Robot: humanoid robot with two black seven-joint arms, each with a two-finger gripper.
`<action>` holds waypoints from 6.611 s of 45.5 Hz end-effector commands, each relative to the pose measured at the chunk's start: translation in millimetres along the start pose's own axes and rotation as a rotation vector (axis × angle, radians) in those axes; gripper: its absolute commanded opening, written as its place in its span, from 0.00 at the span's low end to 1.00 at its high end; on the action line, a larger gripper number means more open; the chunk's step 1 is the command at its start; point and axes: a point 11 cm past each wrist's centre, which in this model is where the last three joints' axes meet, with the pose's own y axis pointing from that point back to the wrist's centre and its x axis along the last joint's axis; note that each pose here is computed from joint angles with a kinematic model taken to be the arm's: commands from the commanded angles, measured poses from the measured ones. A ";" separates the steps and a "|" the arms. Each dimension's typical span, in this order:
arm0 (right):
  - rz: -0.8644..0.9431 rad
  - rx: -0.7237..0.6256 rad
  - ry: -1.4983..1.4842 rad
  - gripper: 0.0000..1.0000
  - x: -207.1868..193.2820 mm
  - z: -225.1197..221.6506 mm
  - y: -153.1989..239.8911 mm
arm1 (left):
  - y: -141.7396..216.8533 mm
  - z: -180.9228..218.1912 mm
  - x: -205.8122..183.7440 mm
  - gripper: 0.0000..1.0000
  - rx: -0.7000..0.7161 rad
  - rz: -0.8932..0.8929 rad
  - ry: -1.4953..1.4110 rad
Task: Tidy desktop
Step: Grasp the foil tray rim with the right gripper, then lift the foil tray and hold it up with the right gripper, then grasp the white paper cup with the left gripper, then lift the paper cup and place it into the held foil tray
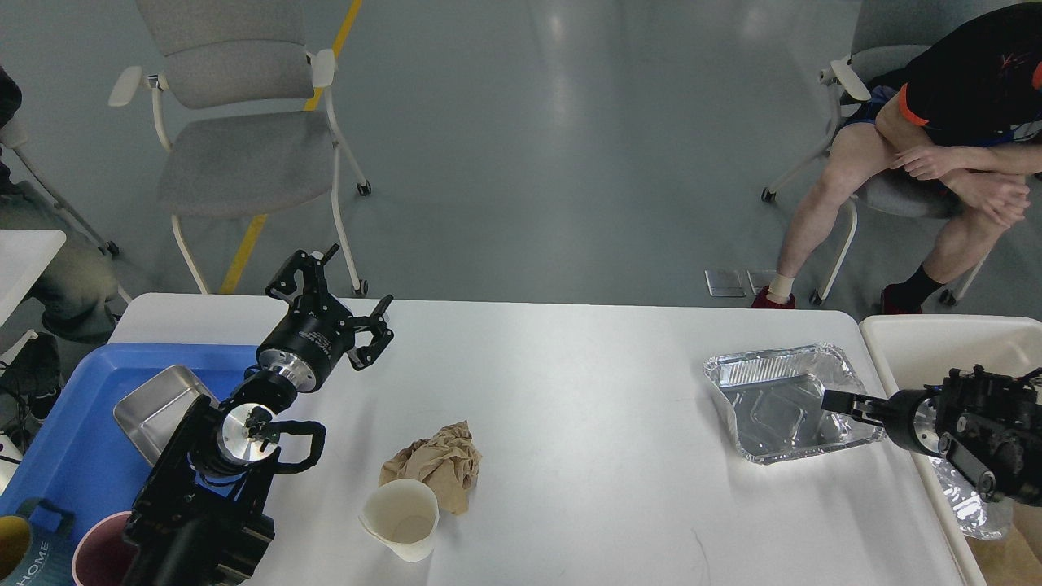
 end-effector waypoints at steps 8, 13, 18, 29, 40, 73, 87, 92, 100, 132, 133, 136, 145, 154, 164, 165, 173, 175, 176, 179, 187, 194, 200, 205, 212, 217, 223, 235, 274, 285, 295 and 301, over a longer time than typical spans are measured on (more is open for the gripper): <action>0.032 0.073 0.024 0.82 10.2 -18.9 -3.4 | 0.1 -0.7 -0.5 0.96 0.002 -0.001 -0.001; 0.010 0.099 0.017 0.55 11.0 -25.1 -3.3 | 0.2 -2.3 -0.7 0.97 0.007 -0.002 -0.003; -0.023 0.109 0.010 0.35 7.5 -28.2 -3.6 | -0.2 -1.9 -1.2 0.97 0.006 -0.003 -0.003; -0.050 0.163 0.009 0.35 -3.6 -37.6 -6.3 | 0.1 -2.4 -1.3 0.97 0.007 -0.004 -0.004; -0.072 0.209 0.008 0.33 -14.7 -56.1 -12.4 | -0.3 -2.2 -1.4 0.97 0.007 -0.004 -0.004; -0.156 0.413 -0.133 0.00 24.1 -91.7 30.6 | 0.4 0.0 0.7 0.96 0.005 0.006 -0.010; -0.100 0.428 -0.099 0.00 107.8 -71.8 131.8 | 0.4 -1.4 1.5 0.96 0.012 0.009 -0.018; -0.108 0.453 -0.035 0.00 106.7 -84.7 163.0 | 0.2 -1.6 0.7 0.97 0.012 0.008 -0.020; -0.130 0.508 0.049 0.00 97.8 -113.9 182.5 | 0.1 -2.5 0.7 0.97 0.014 0.008 -0.020; -0.150 0.441 0.097 0.00 96.3 -152.3 105.3 | -0.6 -25.7 -4.9 0.96 0.114 0.022 -0.167; -0.151 0.441 0.096 0.00 95.7 -152.0 105.1 | -0.8 -27.6 -7.4 0.96 0.126 0.029 -0.203; -0.155 0.446 0.096 0.00 94.1 -154.2 103.9 | 6.9 -37.9 -12.5 0.96 0.169 0.052 -0.328; -0.158 0.452 0.098 0.00 92.8 -156.9 103.0 | 70.2 -42.3 11.9 0.96 0.322 0.032 -0.682; -0.158 0.453 0.096 0.00 91.5 -156.7 102.1 | 146.1 10.5 30.2 0.96 0.478 -0.025 -1.027; -0.158 0.452 0.090 0.00 87.3 -155.4 99.3 | 209.7 88.0 57.9 0.96 0.767 -0.010 -1.345; -0.158 0.453 0.090 0.00 87.3 -155.6 99.4 | 214.4 93.5 58.5 0.96 0.790 -0.008 -1.363; -0.159 0.452 0.089 0.00 86.3 -154.9 98.8 | 237.2 135.2 56.2 0.96 0.903 0.013 -1.480; -0.158 0.452 0.089 0.00 86.5 -154.9 98.8 | 239.5 143.3 52.9 0.96 0.915 0.011 -1.503; -0.157 0.453 0.088 0.00 86.8 -155.1 98.9 | 240.4 146.8 51.1 0.96 0.920 0.010 -1.514; -0.157 0.453 0.088 0.00 86.8 -155.1 98.9 | 239.2 156.1 41.6 0.96 0.919 -0.002 -1.549; -0.156 0.454 0.087 0.00 86.4 -154.9 98.7 | 225.0 162.8 26.1 0.96 0.873 -0.043 -1.578; -0.160 0.450 0.081 0.00 82.5 -151.9 96.4 | 197.4 114.4 12.7 0.96 0.825 -0.203 -1.473; -0.159 0.452 0.081 0.00 82.6 -152.1 96.5 | 190.0 70.2 10.9 0.96 0.898 -0.300 -1.409; -0.160 0.454 0.082 0.00 82.0 -153.3 96.1 | 178.6 24.5 1.3 0.96 0.934 -0.414 -1.375; -0.159 0.457 0.083 0.00 82.1 -155.0 95.9 | 156.5 -22.4 -4.3 0.96 0.981 -0.533 -1.434; -0.159 0.459 0.076 0.00 82.5 -154.6 96.6 | 143.8 -45.5 -3.0 0.96 0.994 -0.557 -1.416; -0.154 0.456 0.068 0.00 84.5 -151.4 97.8 | 140.9 -59.2 4.5 0.95 1.008 -0.558 -1.428; -0.155 0.460 0.068 0.00 83.2 -153.4 96.2 | 149.2 -66.1 13.0 0.90 1.037 -0.556 -1.426; -0.154 0.460 0.067 0.00 83.4 -153.4 96.2 | 160.5 -71.7 31.7 0.00 1.075 -0.529 -1.494; -0.151 0.461 0.067 0.00 83.7 -153.6 96.2 | 184.0 5.3 7.4 0.00 1.036 -0.522 -1.600; -0.151 0.463 0.067 0.00 82.9 -154.3 95.8 | 185.1 139.6 -31.7 0.00 0.892 -0.396 -1.546; -0.150 0.466 0.067 0.00 81.8 -155.9 94.8 | 188.5 182.0 -59.4 0.00 0.832 -0.391 -1.596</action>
